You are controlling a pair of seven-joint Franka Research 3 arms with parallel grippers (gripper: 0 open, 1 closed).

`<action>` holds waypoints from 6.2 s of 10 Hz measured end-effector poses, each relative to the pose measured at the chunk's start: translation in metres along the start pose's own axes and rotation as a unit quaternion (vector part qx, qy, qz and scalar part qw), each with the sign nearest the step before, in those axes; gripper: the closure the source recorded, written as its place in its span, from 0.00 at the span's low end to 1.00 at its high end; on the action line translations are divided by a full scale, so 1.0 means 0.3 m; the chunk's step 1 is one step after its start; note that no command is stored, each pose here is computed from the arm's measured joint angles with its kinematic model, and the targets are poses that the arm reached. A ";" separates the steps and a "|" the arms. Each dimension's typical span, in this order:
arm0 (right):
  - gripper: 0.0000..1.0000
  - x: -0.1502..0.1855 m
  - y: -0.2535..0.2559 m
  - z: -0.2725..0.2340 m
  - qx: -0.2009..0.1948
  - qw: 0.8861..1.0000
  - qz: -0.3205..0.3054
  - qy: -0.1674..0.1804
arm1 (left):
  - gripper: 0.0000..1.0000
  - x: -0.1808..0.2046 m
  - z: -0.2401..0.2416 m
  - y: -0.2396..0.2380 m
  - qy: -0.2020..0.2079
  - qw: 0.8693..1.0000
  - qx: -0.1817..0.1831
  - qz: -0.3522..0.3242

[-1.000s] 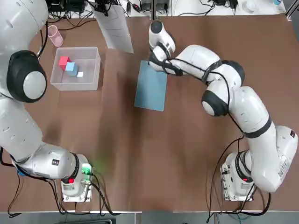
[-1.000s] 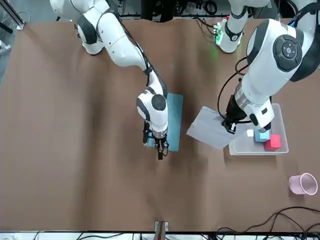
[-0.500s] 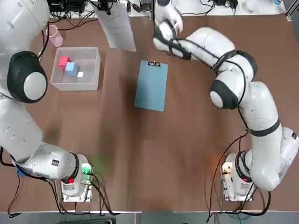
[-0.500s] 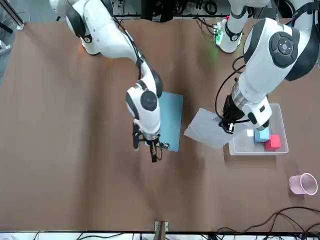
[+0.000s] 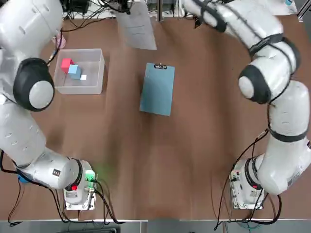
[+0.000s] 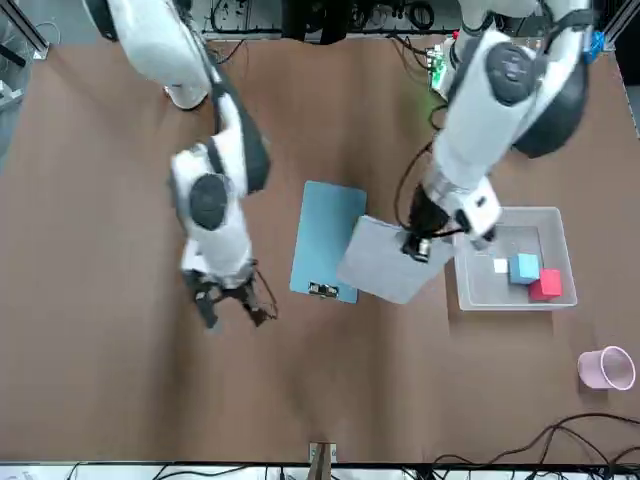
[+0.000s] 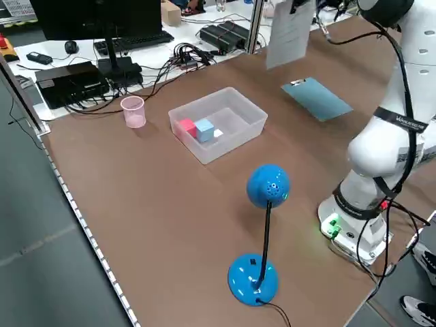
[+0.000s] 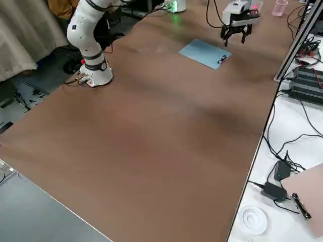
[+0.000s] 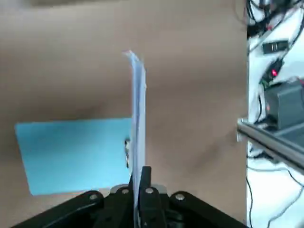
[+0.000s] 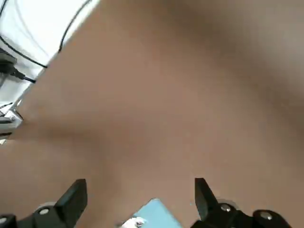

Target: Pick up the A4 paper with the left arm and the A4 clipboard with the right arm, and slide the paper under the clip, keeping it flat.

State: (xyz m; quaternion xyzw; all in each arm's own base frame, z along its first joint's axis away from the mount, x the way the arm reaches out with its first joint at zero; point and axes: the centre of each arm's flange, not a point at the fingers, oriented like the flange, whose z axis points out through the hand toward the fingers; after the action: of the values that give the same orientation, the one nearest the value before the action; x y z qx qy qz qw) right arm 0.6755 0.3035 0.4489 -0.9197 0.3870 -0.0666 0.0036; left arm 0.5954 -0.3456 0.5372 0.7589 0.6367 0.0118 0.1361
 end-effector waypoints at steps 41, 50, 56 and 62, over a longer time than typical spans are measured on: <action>0.00 0.721 1.019 -0.545 -0.008 0.918 -0.395 -0.034 | 0.99 -0.488 0.703 -0.513 0.100 0.989 0.112 -0.003; 0.00 0.718 1.021 -0.536 -0.010 0.918 -0.395 -0.039 | 0.26 -0.508 0.689 -0.512 0.104 0.989 0.102 0.036; 0.00 0.716 1.019 -0.535 -0.010 0.917 -0.396 -0.040 | 0.00 -0.449 0.370 -0.403 0.098 0.989 0.072 0.083; 0.00 0.715 1.018 -0.535 -0.010 0.917 -0.396 -0.040 | 0.00 -0.113 -0.005 -0.250 0.087 0.964 0.082 0.236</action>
State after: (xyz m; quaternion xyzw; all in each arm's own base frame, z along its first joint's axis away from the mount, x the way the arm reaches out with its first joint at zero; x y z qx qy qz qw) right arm 0.5865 -0.0560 0.6159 -0.9996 -0.0092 -0.0224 -0.0168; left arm 0.5164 -0.3668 0.5274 0.8924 0.4476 0.0570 0.0110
